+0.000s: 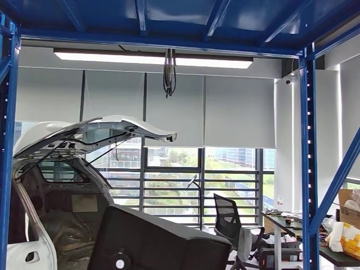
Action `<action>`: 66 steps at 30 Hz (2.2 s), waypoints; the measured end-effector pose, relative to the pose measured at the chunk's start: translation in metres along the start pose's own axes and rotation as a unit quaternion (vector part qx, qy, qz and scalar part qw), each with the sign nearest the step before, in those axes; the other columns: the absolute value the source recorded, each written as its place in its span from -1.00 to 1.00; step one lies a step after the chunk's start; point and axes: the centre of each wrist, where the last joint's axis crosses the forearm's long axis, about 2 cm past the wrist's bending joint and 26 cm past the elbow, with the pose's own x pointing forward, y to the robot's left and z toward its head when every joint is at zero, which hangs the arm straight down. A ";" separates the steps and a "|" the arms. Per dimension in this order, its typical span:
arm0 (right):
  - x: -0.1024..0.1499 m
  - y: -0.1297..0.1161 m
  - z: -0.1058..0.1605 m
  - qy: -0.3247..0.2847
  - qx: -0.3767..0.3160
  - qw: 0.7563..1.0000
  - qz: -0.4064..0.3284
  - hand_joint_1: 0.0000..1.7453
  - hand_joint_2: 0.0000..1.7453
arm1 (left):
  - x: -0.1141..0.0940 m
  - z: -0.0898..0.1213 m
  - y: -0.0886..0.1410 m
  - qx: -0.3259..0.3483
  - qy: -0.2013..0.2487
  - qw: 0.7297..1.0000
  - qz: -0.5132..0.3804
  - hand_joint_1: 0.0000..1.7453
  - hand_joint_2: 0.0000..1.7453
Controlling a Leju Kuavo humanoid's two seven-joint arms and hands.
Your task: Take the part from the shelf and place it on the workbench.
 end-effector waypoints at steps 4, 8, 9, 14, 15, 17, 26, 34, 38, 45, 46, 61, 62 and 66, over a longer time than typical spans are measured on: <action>0.000 0.004 -0.006 0.016 0.026 1.000 -0.007 1.00 1.00 | -0.002 0.002 0.004 0.001 0.003 1.000 -0.001 -1.00 1.00; -0.002 0.004 -0.006 0.028 0.038 0.999 -0.006 1.00 1.00 | -0.003 0.002 0.007 0.002 0.004 1.000 -0.002 -1.00 1.00; -0.002 0.003 -0.005 0.031 0.039 0.999 -0.006 1.00 1.00 | -0.003 0.003 0.008 0.003 0.005 1.000 -0.003 -1.00 1.00; -0.004 0.002 -0.001 0.034 0.037 0.999 -0.002 1.00 1.00 | -0.005 0.004 0.011 0.008 0.014 1.000 -0.007 -1.00 1.00; -0.004 0.002 -0.001 0.034 0.036 0.999 -0.001 1.00 1.00 | -0.005 0.004 0.011 0.008 0.015 1.000 -0.008 -1.00 1.00; -0.005 0.001 0.002 0.038 0.034 0.999 0.001 1.00 1.00 | -0.005 0.004 0.012 0.009 0.017 1.000 -0.010 -1.00 1.00; -0.011 -0.002 0.019 0.046 0.021 0.999 0.006 1.00 1.00 | -0.008 0.006 0.015 0.014 0.022 1.000 -0.014 -1.00 1.00; -0.015 0.001 0.029 0.045 0.011 0.999 0.011 1.00 1.00 | -0.011 0.009 0.018 0.013 0.035 0.999 -0.020 -1.00 1.00; -0.019 0.004 0.036 0.051 0.006 0.999 0.009 1.00 1.00 | -0.012 0.010 0.022 0.016 0.038 0.999 -0.025 -1.00 1.00; -0.018 0.004 0.036 0.052 0.006 0.999 0.014 1.00 1.00 | -0.011 0.009 0.023 0.016 0.035 0.999 -0.028 -1.00 1.00; -0.018 0.003 0.035 0.053 0.006 0.998 0.016 1.00 1.00 | -0.010 0.009 0.024 0.017 0.034 0.999 -0.028 -1.00 1.00; -0.013 0.007 0.034 0.047 0.007 0.999 0.024 1.00 1.00 | -0.011 0.009 0.025 0.010 0.038 0.998 -0.046 -1.00 1.00; -0.012 0.007 0.034 0.045 0.006 0.999 0.024 1.00 1.00 | -0.011 0.009 0.026 0.009 0.039 0.998 -0.048 -1.00 1.00; -0.013 0.008 0.036 0.044 0.003 0.999 0.022 1.00 1.00 | -0.010 0.009 0.029 0.011 0.038 0.998 -0.056 -1.00 1.00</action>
